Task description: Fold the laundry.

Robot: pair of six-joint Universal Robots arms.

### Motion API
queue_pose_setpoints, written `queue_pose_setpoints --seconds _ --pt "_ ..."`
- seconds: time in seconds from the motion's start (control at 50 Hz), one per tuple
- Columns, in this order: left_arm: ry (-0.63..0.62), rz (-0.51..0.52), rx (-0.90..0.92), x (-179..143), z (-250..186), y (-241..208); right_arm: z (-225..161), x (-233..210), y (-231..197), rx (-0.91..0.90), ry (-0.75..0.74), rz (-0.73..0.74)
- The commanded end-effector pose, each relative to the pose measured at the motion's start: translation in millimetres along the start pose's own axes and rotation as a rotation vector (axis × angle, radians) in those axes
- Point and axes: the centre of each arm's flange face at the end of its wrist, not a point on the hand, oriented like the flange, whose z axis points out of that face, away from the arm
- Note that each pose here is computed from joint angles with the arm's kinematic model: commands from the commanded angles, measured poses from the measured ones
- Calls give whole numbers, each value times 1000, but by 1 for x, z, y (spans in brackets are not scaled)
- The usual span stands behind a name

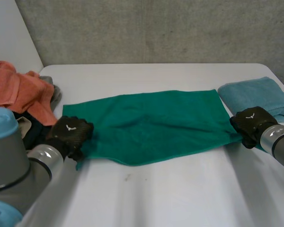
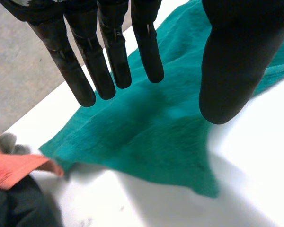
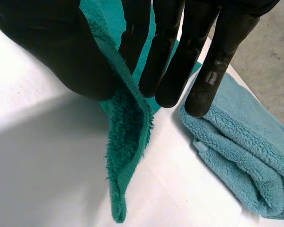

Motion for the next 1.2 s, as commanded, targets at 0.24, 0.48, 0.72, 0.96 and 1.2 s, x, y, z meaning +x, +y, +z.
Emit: queue_pose_setpoints --seconds 0.24,0.48,0.72,0.96,1.2 --pt "-38 39 -8 32 16 25 1 0 0 5 -2 0" --pt "-46 100 -35 31 39 33 2 3 1 3 5 -3" --pt "-153 306 -197 -23 -17 20 -15 29 5 -110 -46 -177" --pt "25 348 -437 -13 -87 29 -85 29 17 -349 -310 -276" --pt "-123 400 -207 -28 -19 5 -38 41 18 -243 -179 -298"
